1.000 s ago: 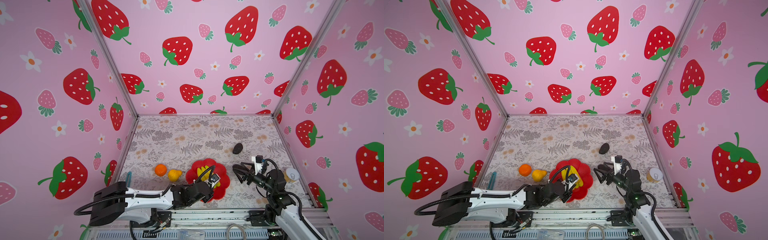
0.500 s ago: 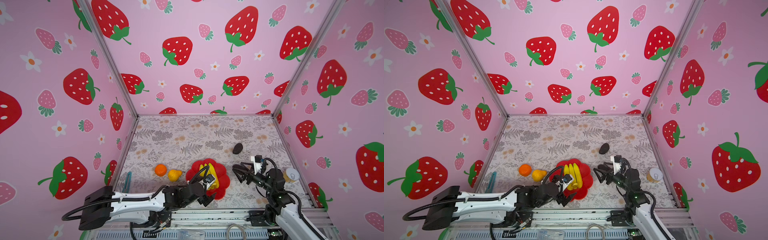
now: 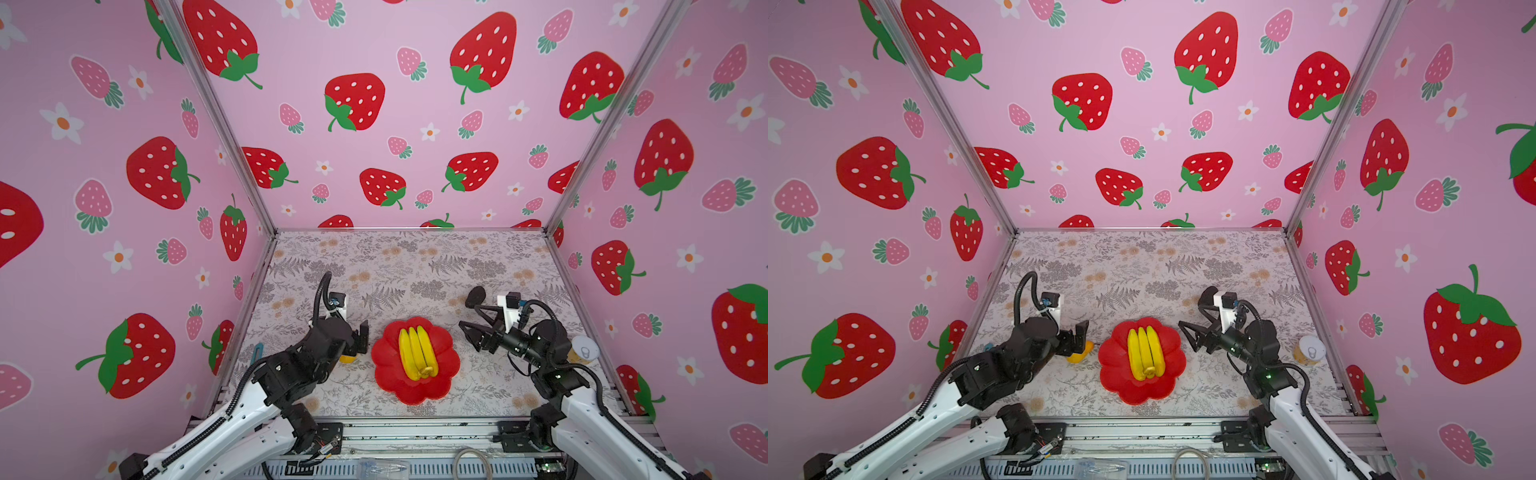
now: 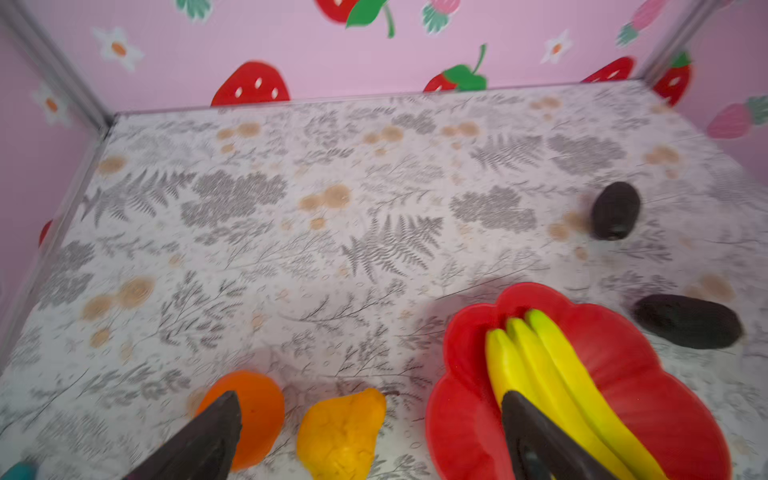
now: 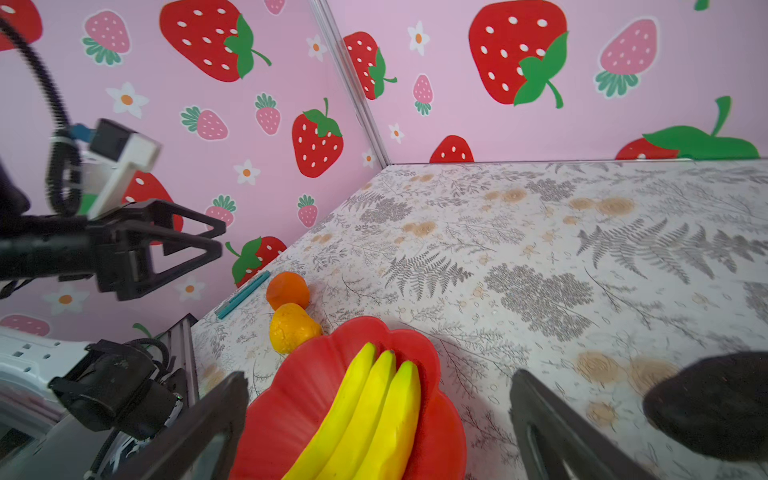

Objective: Arrange fruit in a fruit bowl
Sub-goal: Pick up the fruit from the middle-left of the table.

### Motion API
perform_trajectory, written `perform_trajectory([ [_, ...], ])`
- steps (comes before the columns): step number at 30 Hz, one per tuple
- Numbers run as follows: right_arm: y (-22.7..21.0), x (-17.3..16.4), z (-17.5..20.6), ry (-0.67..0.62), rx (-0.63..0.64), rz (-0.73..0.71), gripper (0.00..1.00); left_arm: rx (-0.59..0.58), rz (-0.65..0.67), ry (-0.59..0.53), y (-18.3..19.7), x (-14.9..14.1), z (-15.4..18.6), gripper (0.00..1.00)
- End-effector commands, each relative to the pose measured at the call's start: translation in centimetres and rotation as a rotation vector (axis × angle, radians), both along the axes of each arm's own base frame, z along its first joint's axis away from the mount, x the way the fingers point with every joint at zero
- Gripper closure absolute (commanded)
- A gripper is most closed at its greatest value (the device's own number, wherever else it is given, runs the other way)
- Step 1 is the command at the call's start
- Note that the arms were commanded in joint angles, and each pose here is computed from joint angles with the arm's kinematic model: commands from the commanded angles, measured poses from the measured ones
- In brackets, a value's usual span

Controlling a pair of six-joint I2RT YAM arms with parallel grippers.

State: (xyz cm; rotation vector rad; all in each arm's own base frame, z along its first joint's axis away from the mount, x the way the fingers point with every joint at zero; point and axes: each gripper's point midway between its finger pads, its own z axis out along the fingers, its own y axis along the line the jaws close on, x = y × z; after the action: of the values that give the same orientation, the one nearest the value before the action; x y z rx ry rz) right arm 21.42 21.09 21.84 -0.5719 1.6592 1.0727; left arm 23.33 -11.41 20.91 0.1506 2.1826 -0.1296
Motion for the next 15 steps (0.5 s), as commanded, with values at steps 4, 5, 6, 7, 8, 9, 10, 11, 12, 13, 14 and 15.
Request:
perform_trajectory([
  [4,2.3,-1.1,0.4,-0.078,-0.004,0.122,0.01,0.108,-0.036,0.515,0.3,-1.4,-6.7,0.01],
  [5,2.4,-1.3,0.1,-0.071,-0.005,0.127,0.01,0.141,-0.022,0.558,0.5,-0.7,-7.3,0.01],
  [6,2.3,-1.3,-0.1,-0.069,-0.006,0.123,0.01,0.155,-0.009,0.603,0.6,-0.4,-7.9,0.01],
  [7,2.2,-1.4,-0.4,-0.065,-0.008,0.120,0.01,0.160,-0.003,0.637,0.5,-0.2,-8.3,0.01],
  [8,2.0,-1.6,-0.7,-0.063,-0.009,0.113,0.01,0.168,0.000,0.667,0.4,-0.1,-8.9,0.01],
  [9,1.9,-1.6,-0.8,-0.063,-0.009,0.108,0.01,0.169,0.006,0.682,0.3,0.0,-9.4,0.01],
  [10,1.7,-1.7,-1.0,-0.063,-0.009,0.100,0.01,0.165,0.001,0.698,0.0,0.0,-9.9,0.01],
  [11,1.6,-1.8,-1.2,-0.060,-0.012,0.094,0.01,0.164,0.006,0.709,-0.1,0.0,-10.3,0.01],
  [12,1.5,-1.8,-1.3,-0.061,-0.013,0.089,0.01,0.179,0.023,0.714,0.2,0.0,-10.7,0.01],
  [13,1.4,-1.8,-1.5,-0.060,-0.016,0.081,0.01,0.196,0.034,0.726,0.5,-0.1,-11.1,0.01],
  [14,1.3,-1.8,-1.6,-0.058,-0.017,0.077,0.01,0.199,0.034,0.739,0.6,-0.2,-11.6,0.01],
  [15,1.3,-1.8,-1.7,-0.060,-0.018,0.077,0.01,0.193,0.028,0.750,0.4,-0.3,-12.0,0.01],
])
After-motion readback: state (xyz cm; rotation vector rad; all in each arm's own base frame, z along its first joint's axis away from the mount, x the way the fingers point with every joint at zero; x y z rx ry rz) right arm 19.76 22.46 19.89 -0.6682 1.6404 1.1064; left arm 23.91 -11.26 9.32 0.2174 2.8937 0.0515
